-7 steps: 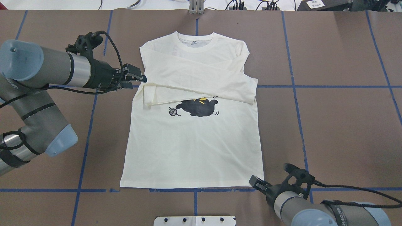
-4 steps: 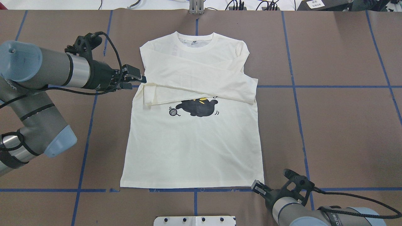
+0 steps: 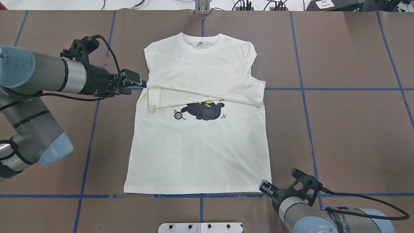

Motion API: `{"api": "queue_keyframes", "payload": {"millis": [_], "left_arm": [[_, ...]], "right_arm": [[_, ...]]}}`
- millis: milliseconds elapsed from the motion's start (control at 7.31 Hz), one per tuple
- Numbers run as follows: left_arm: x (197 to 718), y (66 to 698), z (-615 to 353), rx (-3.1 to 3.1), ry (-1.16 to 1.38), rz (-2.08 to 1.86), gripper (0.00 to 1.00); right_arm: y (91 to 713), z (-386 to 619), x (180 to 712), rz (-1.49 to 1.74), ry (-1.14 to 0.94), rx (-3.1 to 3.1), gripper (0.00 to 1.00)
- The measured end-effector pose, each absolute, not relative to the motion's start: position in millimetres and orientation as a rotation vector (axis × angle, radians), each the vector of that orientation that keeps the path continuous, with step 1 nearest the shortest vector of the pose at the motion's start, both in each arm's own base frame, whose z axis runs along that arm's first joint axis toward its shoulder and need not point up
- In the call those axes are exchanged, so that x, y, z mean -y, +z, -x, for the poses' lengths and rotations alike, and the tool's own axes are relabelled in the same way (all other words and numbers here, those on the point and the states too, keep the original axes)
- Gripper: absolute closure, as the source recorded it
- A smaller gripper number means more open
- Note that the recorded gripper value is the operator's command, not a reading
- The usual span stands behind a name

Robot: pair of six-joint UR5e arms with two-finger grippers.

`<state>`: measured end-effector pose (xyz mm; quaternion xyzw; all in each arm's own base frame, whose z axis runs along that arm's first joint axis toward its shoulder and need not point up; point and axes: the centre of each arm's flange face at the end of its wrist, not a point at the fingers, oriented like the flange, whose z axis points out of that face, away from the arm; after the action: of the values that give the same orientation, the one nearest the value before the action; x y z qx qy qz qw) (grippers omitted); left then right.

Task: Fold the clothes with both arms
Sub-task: 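Release the sleeve with the left gripper while the right gripper moves to the hem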

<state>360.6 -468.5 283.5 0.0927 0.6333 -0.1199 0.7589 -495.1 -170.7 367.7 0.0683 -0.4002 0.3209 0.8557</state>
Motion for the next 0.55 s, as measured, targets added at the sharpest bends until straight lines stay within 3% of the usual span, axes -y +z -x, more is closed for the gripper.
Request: {"api": "queue_keyframes", "payload": {"millis": [274, 547], "left_arm": [[462.4, 285.8, -355.0, -1.38, -0.26, -0.202, 0.29], [459.0, 286.4, -353.1, -1.381, -0.258, -0.201, 0.28]], "right_arm": [[359.0, 505.0, 169.8, -0.136, 0.673, 0.856, 1.0], [358.5, 505.6, 168.3, -0.135, 0.669, 0.857, 1.0]]}}
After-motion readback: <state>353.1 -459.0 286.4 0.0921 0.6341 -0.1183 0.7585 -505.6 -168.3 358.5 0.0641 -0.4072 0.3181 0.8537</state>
